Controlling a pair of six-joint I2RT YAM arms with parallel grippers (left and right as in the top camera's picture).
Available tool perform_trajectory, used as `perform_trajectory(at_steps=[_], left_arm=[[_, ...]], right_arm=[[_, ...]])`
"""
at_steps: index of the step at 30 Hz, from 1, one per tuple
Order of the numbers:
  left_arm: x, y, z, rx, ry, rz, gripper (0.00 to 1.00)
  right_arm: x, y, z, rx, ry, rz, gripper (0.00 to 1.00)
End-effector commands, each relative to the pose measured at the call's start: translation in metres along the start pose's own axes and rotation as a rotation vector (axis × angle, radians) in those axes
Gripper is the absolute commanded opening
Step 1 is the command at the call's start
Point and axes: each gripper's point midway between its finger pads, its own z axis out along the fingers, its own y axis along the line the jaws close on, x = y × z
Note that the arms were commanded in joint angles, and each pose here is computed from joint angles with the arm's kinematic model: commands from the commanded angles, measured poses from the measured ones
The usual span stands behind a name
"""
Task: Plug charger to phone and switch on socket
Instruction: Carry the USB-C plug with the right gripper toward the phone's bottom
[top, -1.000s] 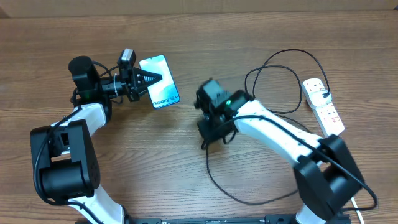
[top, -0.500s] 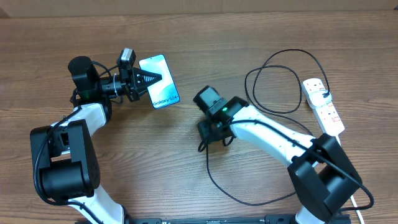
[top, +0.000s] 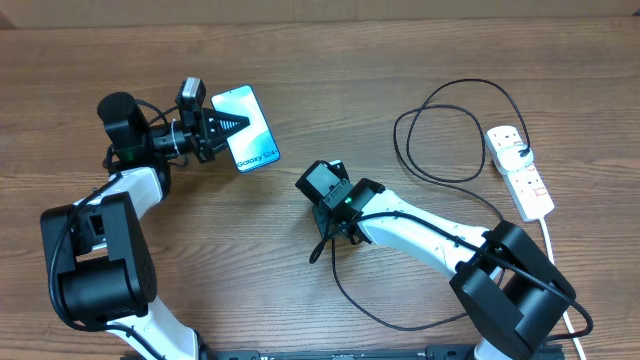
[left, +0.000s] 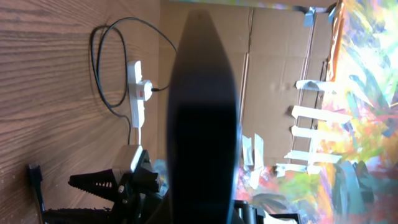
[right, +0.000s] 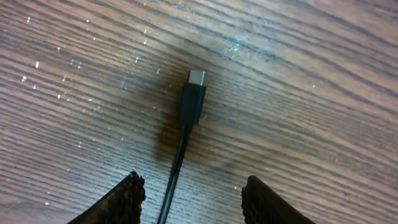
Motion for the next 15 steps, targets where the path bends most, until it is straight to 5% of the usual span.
perform_trajectory(at_steps=[1,12,15], left_arm=[[-0.002,-0.011,0.0,0.003,0.015,0.013,0.04],[-0.002,-0.011,0.0,0.002,0.015,-0.019,0.04],[-0.002,-0.01,0.0,0.002,0.012,-0.019,0.04]], right_arm=[[0.006,0.002,-0.003,-0.02,0.019,0.006,0.51],[0.059,0.002,0.042,0.02,0.228,-0.047,0.32],[0.071,-0.004,0.047,0.059,0.274,-0.061,0.17]])
